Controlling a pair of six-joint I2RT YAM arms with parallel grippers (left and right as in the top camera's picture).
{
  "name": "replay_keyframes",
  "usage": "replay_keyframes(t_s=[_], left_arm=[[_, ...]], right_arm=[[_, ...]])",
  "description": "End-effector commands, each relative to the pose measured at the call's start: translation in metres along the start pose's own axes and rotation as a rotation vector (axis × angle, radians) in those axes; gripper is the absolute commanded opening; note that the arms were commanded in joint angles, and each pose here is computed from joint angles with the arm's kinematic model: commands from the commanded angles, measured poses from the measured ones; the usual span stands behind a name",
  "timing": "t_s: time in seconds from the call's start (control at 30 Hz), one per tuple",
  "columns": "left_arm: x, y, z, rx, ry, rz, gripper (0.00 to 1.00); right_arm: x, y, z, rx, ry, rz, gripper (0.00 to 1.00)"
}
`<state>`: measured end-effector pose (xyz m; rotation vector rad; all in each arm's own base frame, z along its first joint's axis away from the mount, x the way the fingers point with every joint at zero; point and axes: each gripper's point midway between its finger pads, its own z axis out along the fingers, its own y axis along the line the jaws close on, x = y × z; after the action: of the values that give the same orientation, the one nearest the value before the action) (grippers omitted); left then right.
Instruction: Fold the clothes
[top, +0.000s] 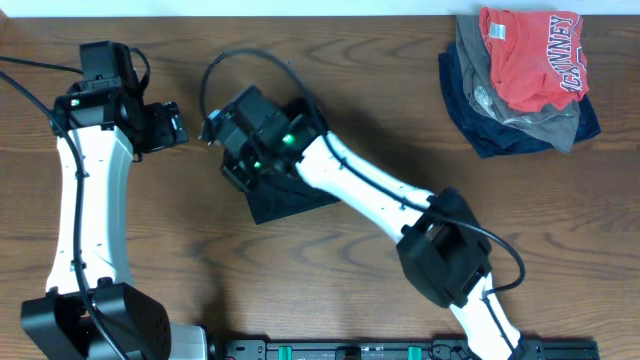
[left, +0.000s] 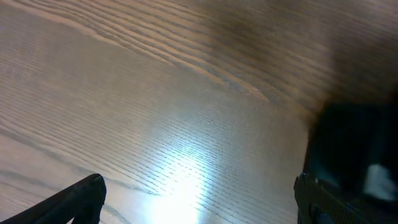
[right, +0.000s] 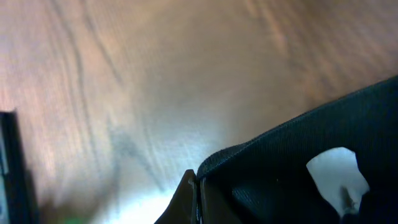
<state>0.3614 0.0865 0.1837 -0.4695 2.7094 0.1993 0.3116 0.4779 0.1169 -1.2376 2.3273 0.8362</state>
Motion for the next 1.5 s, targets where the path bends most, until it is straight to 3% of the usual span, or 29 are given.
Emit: replay_keyframes(t_s=[0.0, 0.13, 0.17, 0.2, 0.23, 0.27, 0.67, 0.9, 1.23, 1.47], left_arm=[[-0.003, 0.002, 0.001, -0.003, -0.006, -0.014, 0.98], [-0.006, 0.001, 0.001, -0.001, -0.016, -0.015, 0.98], [-0.006, 0.001, 0.001, -0.001, -0.019, -0.016, 0.98], [-0.007, 0.001, 0.001, -0.001, -0.020, -0.016, 0.98], [-0.007, 0.001, 0.001, -0.001, -0.021, -0.016, 0.98], [-0.007, 0.001, 0.001, -0.001, -0.021, -0.016, 0.98], [-0.011, 0.017, 0.002, -0.017, -0.032, -0.059, 0.98], [-0.027, 0.045, 0.004, -0.041, -0.090, -0.133, 0.98], [-0.032, 0.075, 0.014, -0.073, -0.099, -0.234, 0.98], [-0.028, 0.073, 0.023, -0.071, -0.068, -0.257, 0.98]], right_arm=[[0.002, 0.025, 0.007, -0.046, 0.011, -0.021, 0.01], [0.013, 0.023, 0.022, -0.052, 0.045, -0.013, 0.02], [0.014, 0.023, 0.023, -0.051, 0.048, -0.012, 0.19], [0.015, 0.020, 0.025, -0.049, 0.050, -0.009, 0.45], [0.015, 0.018, 0.024, -0.044, 0.049, -0.006, 0.78], [0.014, 0.014, 0.022, -0.041, 0.046, -0.009, 0.99], [0.018, -0.085, -0.068, 0.151, 0.063, 0.189, 0.99], [0.057, -0.132, -0.058, 0.176, 0.163, 0.261, 0.99], [0.120, -0.140, -0.019, 0.171, 0.374, 0.313, 0.99], [0.142, -0.204, -0.046, 0.489, 0.447, 0.294, 0.99]])
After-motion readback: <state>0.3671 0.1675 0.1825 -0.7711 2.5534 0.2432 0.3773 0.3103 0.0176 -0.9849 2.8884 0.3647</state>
